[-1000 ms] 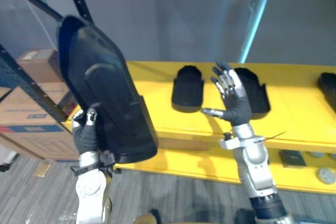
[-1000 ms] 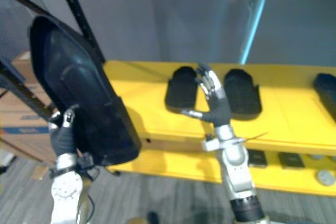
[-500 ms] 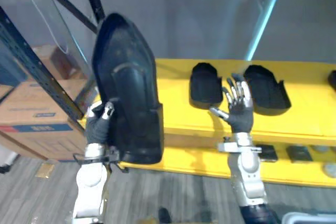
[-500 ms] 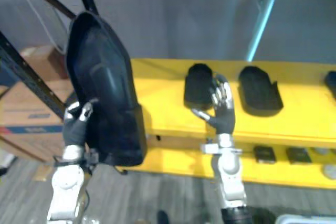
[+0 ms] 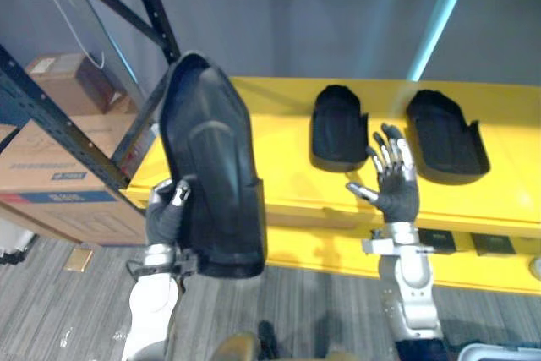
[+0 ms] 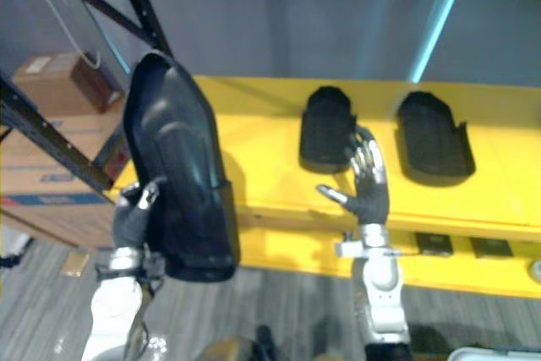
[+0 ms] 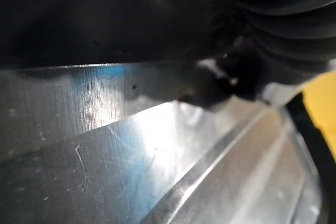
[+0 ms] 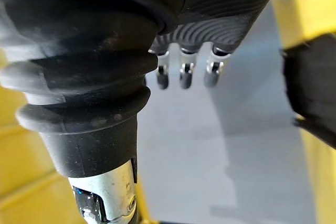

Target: Walk over and take plastic housings, then place them on the shelf

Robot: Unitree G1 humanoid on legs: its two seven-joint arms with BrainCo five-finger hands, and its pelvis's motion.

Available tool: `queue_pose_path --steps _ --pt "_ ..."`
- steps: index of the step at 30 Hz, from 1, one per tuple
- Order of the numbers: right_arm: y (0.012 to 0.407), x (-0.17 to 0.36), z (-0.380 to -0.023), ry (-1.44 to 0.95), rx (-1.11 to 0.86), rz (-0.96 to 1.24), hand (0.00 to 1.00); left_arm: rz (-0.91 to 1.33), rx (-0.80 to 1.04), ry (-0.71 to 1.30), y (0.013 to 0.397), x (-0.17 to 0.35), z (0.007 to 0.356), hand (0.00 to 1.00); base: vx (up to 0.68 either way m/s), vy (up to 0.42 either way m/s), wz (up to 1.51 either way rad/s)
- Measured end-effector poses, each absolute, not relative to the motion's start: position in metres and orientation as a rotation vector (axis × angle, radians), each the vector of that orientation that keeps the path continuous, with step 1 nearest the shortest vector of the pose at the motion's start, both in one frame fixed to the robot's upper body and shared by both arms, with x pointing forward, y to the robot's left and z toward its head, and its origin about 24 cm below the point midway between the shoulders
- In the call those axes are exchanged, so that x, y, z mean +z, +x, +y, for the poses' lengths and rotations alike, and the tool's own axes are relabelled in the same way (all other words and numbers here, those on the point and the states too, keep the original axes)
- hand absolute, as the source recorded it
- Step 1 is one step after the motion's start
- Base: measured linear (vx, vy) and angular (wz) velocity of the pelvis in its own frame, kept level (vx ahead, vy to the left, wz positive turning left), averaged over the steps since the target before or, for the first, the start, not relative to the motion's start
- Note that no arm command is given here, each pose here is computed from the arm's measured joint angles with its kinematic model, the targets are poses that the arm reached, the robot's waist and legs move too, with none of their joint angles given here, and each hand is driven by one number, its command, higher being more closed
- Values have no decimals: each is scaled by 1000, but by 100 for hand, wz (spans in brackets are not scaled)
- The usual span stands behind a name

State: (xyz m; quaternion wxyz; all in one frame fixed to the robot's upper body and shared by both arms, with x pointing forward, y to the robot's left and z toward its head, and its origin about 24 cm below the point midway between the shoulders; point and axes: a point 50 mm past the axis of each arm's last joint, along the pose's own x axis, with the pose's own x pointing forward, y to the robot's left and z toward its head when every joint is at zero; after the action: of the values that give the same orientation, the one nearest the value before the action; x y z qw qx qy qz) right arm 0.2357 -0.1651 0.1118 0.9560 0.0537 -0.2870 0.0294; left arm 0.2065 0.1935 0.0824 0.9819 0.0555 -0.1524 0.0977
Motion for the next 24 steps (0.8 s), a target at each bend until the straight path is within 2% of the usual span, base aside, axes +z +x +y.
queue_pose_path --steps 4,10,15,20,24 --pt "235 113 -170 103 38 -590 0 -317 198 100 208 82 192 100 35 97 -23" --pt "240 116 -172 81 32 -596 0 -313 194 118 214 80 195 100 71 397 -54" --pt "241 110 -156 226 -19 -574 0 -301 248 217 215 85 220 100 14 287 -57" --pt "238 106 -151 207 -35 -550 0 -310 320 225 216 93 228 100 -18 53 -31" --pt "231 99 -173 137 -208 -524 0 -278 340 215 219 91 224 100 -64 -82 -5"
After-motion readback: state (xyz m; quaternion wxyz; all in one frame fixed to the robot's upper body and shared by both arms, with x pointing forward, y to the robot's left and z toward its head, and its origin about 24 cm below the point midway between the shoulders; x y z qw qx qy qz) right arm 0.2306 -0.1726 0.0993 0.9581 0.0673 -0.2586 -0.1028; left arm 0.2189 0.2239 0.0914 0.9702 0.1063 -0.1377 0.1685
